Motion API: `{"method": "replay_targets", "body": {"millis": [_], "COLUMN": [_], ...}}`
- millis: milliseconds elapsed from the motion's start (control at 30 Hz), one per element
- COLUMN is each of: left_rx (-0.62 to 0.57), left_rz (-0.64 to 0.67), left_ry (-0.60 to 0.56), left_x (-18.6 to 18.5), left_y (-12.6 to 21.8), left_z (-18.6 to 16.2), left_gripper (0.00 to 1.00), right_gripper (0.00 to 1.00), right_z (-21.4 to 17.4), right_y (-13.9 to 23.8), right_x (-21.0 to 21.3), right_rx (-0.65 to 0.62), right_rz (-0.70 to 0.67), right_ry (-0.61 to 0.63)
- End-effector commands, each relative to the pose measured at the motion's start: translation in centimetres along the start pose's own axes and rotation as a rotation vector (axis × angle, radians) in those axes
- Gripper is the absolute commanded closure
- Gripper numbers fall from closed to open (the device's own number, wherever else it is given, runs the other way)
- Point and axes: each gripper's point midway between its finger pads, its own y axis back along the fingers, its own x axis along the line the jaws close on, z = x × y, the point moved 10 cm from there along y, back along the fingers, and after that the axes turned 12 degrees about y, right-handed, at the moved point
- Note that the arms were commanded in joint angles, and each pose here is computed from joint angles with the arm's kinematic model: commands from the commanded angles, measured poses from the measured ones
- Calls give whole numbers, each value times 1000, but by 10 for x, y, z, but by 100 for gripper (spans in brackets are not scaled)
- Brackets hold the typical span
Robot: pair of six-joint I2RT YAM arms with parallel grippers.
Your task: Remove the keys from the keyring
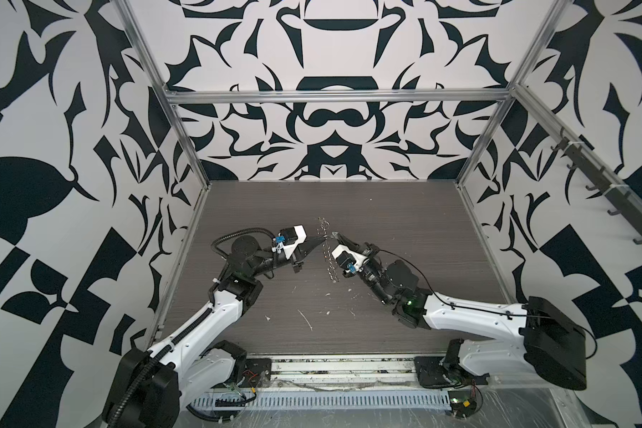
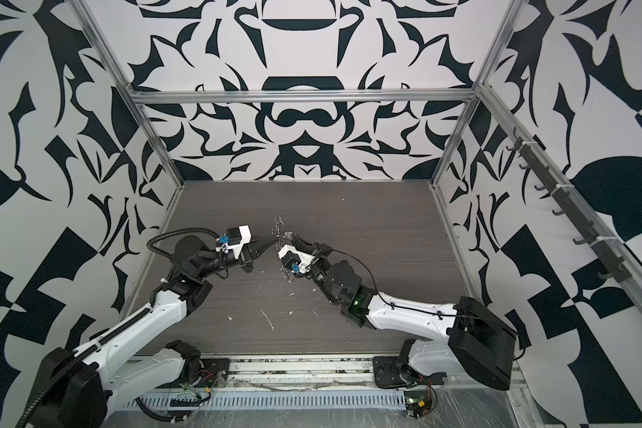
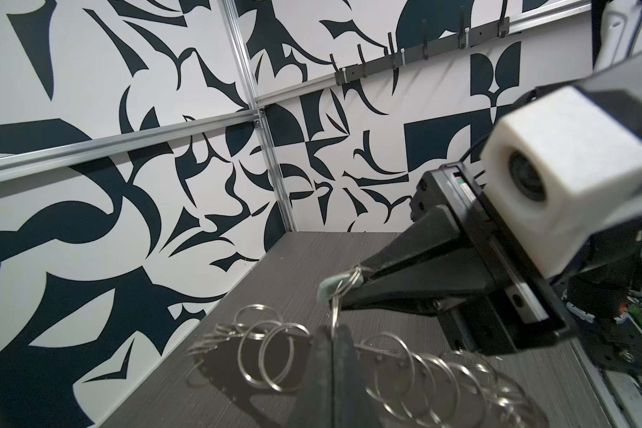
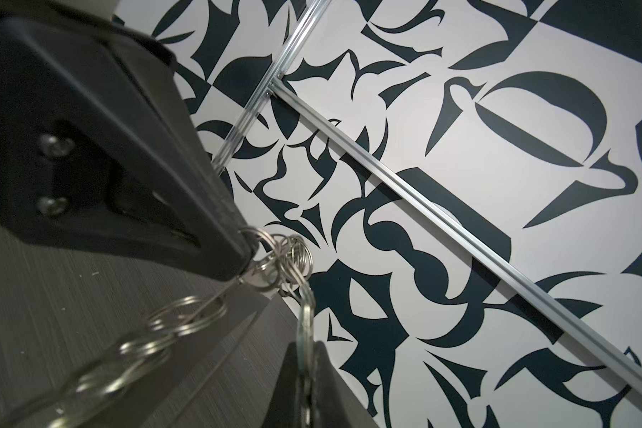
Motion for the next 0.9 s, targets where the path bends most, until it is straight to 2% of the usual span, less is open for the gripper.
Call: {"method": "replay_targets", "body": {"millis": [0,200,433,633,733,867], "left_rx": [18,62,89,103,106,96], "left_rz": [99,141,136,117,108,110], "left_ry": [62,111,128,138,133,122], "left_x": [9,11,11,14,16,18], "left_y": [0,0,0,-5,-7,-10], "left_z": [16,17,12,13,13,14], "left_gripper": [100,100,100,100,100,100], "right_gripper": [100,100,100,100,100,100], "right_z": [12,10,14,19,22,25], "right_y": [4,1,-5,-3,-2,-2], "right_x": [-19,-8,-20,-27,-37,-41], "right_rx": [-65,-88,-86,-98,-108,-131], "right_rz": [-67,-41,-55,-22,-46,-32], "right_ry": [158,437,602,699,650,655]}}
